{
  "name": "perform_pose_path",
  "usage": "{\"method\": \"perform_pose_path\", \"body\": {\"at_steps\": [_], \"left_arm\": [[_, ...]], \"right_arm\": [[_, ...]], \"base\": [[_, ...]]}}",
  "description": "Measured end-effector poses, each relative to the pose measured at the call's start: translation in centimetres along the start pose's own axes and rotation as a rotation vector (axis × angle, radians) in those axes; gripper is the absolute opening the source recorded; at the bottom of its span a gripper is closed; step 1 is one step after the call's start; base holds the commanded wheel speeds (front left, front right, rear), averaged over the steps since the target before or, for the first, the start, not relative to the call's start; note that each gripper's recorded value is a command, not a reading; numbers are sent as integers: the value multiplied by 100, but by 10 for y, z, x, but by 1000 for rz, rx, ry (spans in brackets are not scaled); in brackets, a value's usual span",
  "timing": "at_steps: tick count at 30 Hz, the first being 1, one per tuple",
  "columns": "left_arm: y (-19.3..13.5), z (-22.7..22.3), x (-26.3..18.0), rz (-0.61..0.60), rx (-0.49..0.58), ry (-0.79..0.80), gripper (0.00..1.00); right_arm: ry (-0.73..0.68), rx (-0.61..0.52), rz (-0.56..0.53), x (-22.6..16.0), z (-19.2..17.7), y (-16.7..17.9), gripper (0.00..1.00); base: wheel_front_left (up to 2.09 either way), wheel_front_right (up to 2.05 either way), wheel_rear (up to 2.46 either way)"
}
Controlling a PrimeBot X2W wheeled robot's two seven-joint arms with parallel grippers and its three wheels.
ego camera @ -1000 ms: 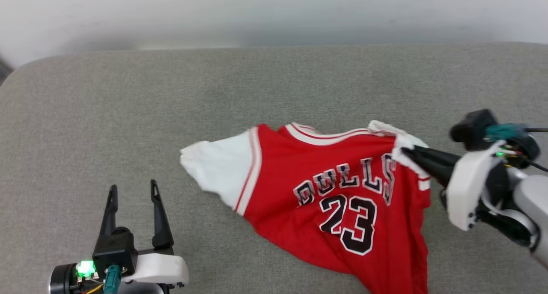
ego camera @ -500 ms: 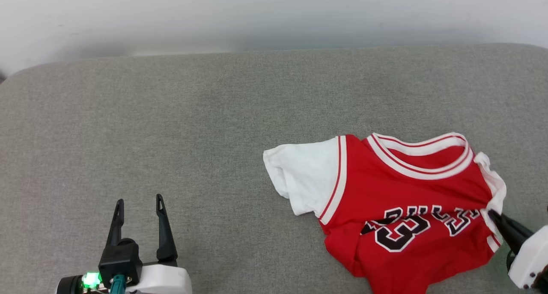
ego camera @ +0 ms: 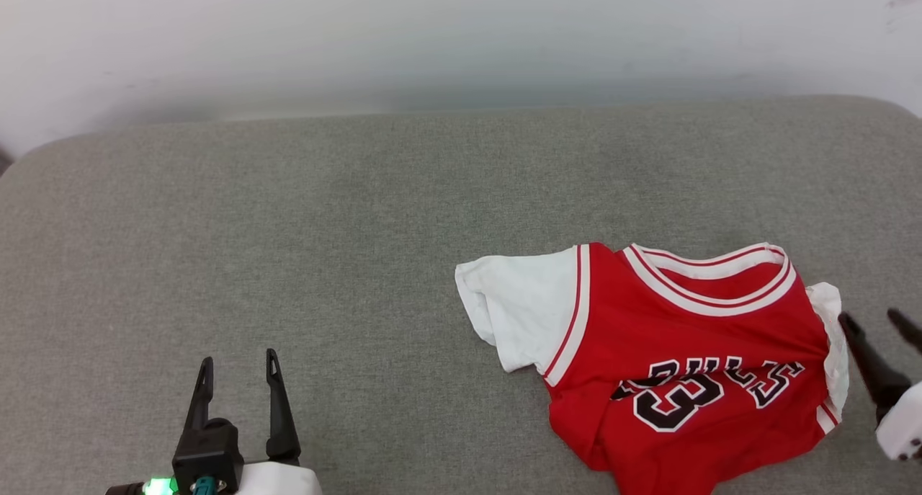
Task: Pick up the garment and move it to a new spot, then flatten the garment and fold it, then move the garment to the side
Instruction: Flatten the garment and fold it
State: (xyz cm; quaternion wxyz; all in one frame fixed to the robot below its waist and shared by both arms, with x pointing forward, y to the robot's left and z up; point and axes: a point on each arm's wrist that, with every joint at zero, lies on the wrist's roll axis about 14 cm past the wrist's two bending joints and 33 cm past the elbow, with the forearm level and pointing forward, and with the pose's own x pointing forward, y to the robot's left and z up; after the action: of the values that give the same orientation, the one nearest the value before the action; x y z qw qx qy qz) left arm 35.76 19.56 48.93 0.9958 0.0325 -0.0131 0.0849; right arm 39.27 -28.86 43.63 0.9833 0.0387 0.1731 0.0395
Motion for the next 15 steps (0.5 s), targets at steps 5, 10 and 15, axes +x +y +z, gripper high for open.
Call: {"method": "perform_pose_path", "body": {"at_steps": [5,10,15], "left_arm": [[-1,2,-4,-3,-2,-6,100],[-2,1,-3,-8,1,-2,100],[-3,-2,0,-11,1,5,100]], "right_arm": [[-159,-153,56,2,68,13,100],[-132,-360,177,9,109,61,100],[200,-518,241,12,79,77,100]], "base": [[0,0,0],[0,0,0],[0,0,0]]}}
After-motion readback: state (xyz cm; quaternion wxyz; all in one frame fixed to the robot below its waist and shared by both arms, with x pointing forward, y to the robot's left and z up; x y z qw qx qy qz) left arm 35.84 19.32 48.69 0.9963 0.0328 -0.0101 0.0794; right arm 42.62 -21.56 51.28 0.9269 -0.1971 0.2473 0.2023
